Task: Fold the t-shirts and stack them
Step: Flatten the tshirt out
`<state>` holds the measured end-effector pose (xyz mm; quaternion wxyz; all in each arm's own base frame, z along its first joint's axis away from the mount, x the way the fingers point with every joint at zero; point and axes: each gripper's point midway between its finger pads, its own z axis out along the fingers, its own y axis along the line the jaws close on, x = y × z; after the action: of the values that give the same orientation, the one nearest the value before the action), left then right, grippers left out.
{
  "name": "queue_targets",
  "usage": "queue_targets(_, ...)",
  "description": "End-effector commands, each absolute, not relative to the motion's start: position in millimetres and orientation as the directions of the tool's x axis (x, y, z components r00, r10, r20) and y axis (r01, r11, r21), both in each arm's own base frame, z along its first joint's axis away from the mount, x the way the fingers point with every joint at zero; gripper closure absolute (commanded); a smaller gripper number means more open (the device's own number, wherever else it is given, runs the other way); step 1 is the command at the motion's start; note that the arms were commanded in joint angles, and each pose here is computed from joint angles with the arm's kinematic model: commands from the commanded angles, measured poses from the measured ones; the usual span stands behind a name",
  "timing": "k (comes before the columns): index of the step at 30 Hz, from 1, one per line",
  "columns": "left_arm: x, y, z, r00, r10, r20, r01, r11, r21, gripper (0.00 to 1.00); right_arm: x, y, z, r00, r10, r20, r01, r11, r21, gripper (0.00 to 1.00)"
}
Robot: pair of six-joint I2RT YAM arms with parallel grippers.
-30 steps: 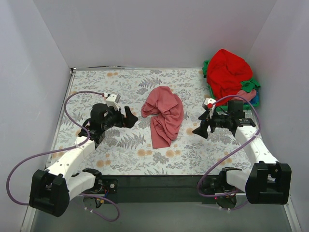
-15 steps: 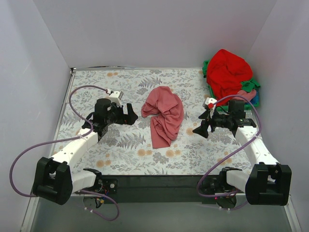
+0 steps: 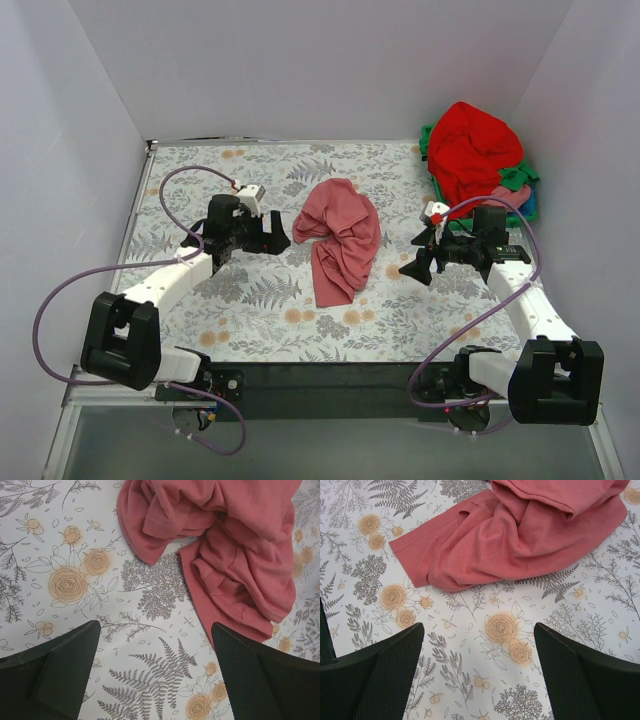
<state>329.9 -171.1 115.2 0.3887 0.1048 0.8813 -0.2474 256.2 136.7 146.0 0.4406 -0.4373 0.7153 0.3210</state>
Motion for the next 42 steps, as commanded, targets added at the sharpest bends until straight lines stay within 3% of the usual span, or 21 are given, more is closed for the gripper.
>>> queue_targets(1, 335, -179, 129, -0.655, 0.018, -0.755, 0.419, 0.841, -0.343, 0.07, 255, 140, 148, -0.211, -0.322, -0.923, -0.916, 0.395, 0.071, 0.04)
queue_targets(8, 339, -182, 117, -0.677, 0.052, -0.734, 0.412, 0.853, -0.320, 0.08, 255, 139, 146, -0.219, -0.323, -0.921, -0.914, 0.398, 0.078, 0.03)
queue_targets(33, 423, -238, 57, -0.755, 0.152, -0.638, 0.438, 0.841, -0.318, 0.30, 255, 140, 144, -0.227, -0.322, -0.919, -0.916, 0.391, 0.089, 0.03)
queue_targets(36, 426, -246, 53, -0.763, 0.158, -0.627, 0.453, 0.823, -0.343, 0.43, 254, 141, 141, -0.236, -0.316, -0.919, -0.918, 0.382, 0.104, 0.03)
queue_targets(42, 423, -254, 61, -0.769, 0.155, -0.620, 0.470, 0.795, -0.384, 0.93, 252, 174, 146, -0.319, -0.279, -0.906, -0.931, 0.269, 0.245, 0.08)
